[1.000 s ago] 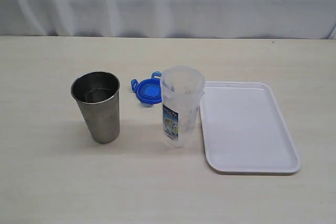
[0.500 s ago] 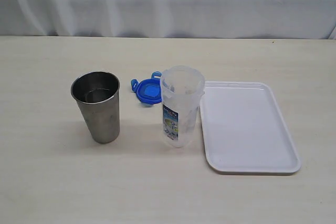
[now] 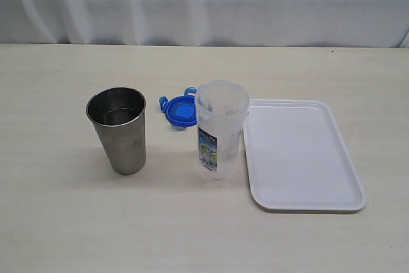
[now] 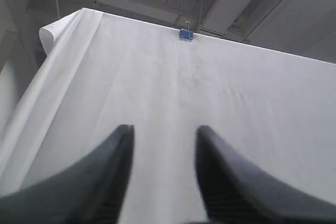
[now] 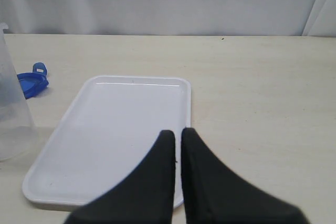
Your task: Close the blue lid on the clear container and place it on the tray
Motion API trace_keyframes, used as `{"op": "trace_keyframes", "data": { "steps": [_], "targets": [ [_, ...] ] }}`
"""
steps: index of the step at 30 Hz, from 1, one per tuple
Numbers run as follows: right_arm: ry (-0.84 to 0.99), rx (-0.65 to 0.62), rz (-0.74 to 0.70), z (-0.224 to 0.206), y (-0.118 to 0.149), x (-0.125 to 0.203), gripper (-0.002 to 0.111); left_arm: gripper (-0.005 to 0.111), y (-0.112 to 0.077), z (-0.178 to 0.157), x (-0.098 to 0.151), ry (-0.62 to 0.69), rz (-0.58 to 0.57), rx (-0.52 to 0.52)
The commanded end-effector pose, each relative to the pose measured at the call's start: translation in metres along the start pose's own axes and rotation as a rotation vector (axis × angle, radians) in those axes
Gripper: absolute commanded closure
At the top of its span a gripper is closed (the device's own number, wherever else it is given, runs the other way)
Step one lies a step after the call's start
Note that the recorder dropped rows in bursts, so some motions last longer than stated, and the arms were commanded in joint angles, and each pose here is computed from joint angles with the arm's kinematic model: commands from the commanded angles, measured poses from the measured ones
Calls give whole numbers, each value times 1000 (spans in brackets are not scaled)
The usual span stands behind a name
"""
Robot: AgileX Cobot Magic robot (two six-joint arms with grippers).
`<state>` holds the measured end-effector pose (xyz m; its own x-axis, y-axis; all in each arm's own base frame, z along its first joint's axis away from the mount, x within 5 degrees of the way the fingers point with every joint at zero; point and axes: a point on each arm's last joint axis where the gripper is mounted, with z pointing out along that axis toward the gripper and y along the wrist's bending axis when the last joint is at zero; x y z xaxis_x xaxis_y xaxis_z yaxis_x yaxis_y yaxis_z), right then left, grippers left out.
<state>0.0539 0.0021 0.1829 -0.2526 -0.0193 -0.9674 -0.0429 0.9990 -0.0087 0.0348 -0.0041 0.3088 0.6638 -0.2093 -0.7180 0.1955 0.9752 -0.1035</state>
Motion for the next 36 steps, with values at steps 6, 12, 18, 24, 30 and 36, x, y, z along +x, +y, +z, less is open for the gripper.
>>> {"op": "trace_keyframes", "data": {
  "steps": [6, 12, 18, 24, 30, 36],
  "targets": [
    [-5, 5, -4, 0, 0, 0, 104, 2, 2, 30, 30, 219, -46, -8],
    [-5, 5, -4, 0, 0, 0, 104, 2, -1, 40, 66, 423, -20, 63],
    [-5, 5, -4, 0, 0, 0, 104, 2, -5, 45, 110, 637, 2, 172],
    [-5, 5, -4, 0, 0, 0, 104, 2, -11, 43, 148, 781, -47, 291],
    [-5, 5, -4, 0, 0, 0, 104, 2, -12, 39, 175, 862, -58, 351],
    [-5, 5, -4, 0, 0, 0, 104, 2, -12, 32, 197, 920, -58, 408]
  ]
}}
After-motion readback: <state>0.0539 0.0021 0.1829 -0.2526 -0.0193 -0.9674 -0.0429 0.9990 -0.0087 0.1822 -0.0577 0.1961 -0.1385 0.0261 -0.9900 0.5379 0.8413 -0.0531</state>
